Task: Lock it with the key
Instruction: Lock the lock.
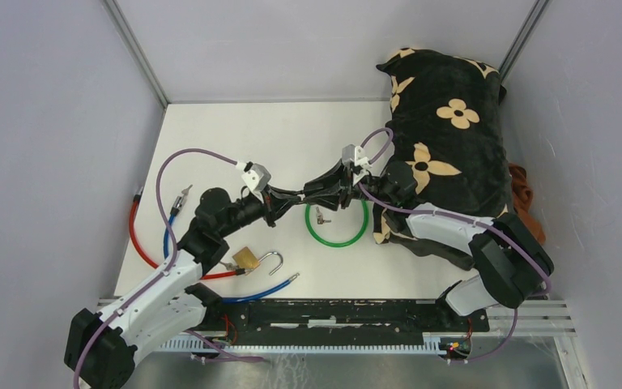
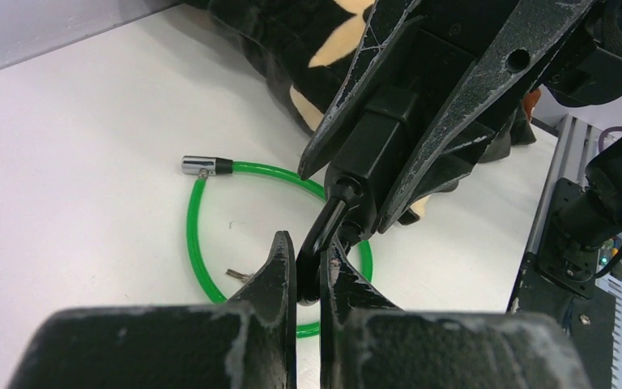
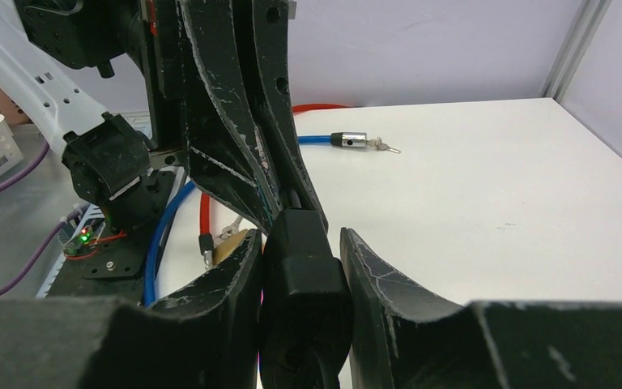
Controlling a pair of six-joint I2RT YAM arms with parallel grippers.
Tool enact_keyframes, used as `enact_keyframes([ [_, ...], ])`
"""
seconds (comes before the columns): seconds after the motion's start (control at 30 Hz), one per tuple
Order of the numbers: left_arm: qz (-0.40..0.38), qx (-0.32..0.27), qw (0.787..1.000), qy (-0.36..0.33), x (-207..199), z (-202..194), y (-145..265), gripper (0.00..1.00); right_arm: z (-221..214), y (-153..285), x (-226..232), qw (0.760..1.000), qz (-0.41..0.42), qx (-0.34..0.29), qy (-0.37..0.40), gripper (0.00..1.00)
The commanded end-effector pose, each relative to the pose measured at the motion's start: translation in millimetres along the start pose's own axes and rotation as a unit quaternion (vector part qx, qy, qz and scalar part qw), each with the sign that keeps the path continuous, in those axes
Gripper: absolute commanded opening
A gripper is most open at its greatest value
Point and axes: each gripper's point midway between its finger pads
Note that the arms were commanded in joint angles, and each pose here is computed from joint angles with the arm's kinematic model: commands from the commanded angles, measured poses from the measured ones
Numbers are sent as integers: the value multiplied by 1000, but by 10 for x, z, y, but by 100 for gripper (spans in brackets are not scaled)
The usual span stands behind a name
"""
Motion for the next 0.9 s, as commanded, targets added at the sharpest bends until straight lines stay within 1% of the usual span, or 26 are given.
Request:
enact_keyframes([
  [0.0, -310, -130, 936, -105, -1598, 1088, 212, 2, -275, -359, 558, 995, 97, 18, -24, 0],
  [0.2, -353, -112, 924, -98, -1814, 1016, 256, 2, -307, -473, 578, 994, 109, 14, -21, 0],
  [0.53, -404, -102, 903, -104, -2079, 1049, 371, 2, -370, -506, 602, 991, 131, 25, -11, 0],
  [0.7, -413, -101, 899, -103, -2136, 1030, 359, 2, -390, -617, 648, 989, 146, 24, -9, 0],
  [0.87, -419, -103, 897, -102, -2172, 1048, 371, 2, -440, -627, 654, 989, 144, 25, -10, 0],
])
Point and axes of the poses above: each gripper's point midway between its finger pads, its own y axis back along the fingers, its own x axis along the line the jaws close on, z = x × y, and after that the axes turned 12 degrees about y, right-handed
